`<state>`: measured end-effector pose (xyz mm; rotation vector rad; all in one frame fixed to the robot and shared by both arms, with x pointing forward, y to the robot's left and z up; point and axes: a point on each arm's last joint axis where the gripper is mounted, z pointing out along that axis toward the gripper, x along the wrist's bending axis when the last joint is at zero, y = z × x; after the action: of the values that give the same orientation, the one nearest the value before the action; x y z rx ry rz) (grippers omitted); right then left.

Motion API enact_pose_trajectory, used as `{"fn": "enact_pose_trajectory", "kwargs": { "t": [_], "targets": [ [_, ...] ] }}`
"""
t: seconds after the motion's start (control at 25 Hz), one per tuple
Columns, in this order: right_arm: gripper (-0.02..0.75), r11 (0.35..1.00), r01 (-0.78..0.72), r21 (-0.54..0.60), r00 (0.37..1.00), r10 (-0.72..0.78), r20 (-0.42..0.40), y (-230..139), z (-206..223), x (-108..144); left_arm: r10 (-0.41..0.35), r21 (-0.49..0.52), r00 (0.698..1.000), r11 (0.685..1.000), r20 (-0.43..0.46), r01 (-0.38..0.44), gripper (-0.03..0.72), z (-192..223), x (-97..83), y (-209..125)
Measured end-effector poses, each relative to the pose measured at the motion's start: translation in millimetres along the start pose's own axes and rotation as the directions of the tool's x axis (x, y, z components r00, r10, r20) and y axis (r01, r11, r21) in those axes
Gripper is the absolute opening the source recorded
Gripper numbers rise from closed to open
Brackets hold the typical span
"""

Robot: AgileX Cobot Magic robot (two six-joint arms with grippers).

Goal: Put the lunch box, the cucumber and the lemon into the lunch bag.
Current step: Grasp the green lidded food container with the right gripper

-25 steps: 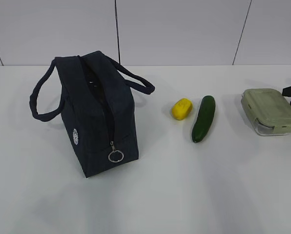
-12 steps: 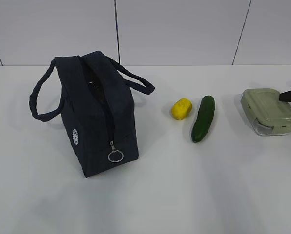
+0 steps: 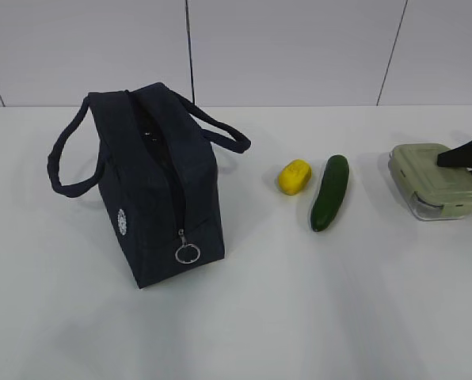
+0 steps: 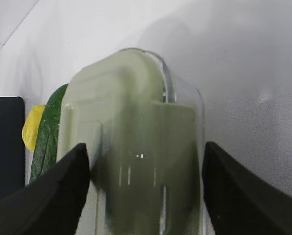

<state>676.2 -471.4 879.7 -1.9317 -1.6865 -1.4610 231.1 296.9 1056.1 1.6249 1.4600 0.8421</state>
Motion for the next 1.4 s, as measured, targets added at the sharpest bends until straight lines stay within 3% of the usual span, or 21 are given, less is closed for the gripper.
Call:
{"fn": "enact_pose_trajectory", "kwargs": {
  "t": [1.4],
  "targets": [
    [0.529,0.982,-0.187,0.024,0.982,0.186,0.010,-2.1,1.3,0.3,0.000,0.000,1.000,1.000,0.000,0.000,0.241,0.0,0.0,0.0]
  ]
}}
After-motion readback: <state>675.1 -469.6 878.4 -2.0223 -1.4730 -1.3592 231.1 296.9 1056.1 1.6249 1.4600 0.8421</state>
